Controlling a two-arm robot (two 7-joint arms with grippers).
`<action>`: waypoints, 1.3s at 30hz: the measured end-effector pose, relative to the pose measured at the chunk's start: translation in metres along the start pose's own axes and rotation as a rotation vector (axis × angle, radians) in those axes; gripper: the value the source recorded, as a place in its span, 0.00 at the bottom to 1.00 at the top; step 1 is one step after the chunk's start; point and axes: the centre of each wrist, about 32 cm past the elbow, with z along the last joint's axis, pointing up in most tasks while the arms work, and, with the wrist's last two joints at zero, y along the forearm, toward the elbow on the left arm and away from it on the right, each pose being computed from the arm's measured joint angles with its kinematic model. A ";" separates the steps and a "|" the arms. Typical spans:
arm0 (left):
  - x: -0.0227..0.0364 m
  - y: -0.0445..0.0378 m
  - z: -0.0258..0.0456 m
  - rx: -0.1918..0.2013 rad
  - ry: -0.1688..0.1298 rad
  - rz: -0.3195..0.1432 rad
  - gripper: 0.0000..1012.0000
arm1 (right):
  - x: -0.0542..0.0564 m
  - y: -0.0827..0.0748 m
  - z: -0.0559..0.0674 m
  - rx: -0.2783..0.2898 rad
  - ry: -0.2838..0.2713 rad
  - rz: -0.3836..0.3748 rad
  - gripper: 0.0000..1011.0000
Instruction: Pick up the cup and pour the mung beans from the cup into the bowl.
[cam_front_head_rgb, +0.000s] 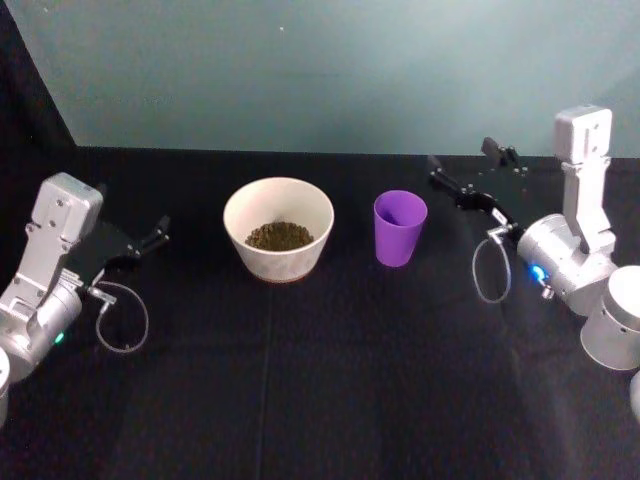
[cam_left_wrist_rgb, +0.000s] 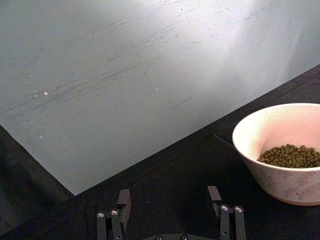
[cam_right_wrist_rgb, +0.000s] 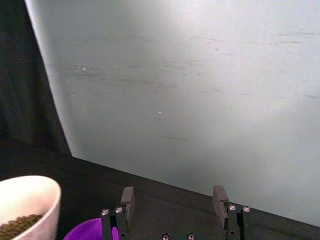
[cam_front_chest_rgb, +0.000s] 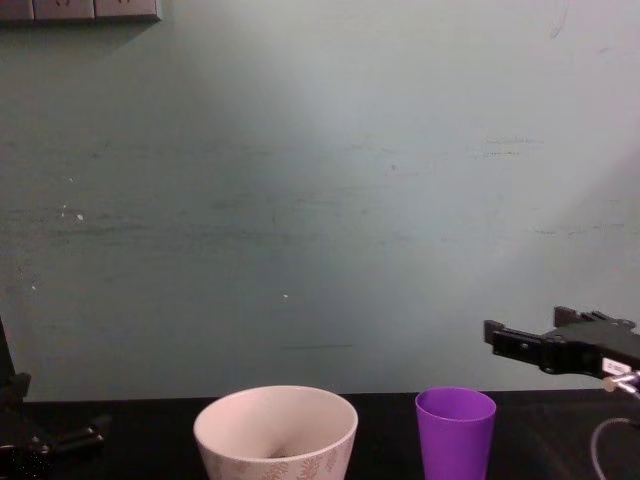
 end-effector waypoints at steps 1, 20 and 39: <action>0.0000 0.0000 0.0000 0.000 0.000 0.000 0.99 | 0.001 -0.001 0.000 -0.001 0.000 -0.005 0.99; 0.0000 0.0000 0.0000 0.000 0.000 0.000 0.99 | 0.006 -0.011 -0.029 -0.079 -0.004 -0.107 0.99; 0.0000 0.0000 0.0000 0.000 0.000 0.000 0.99 | -0.008 -0.014 -0.033 -0.067 -0.085 -0.182 0.99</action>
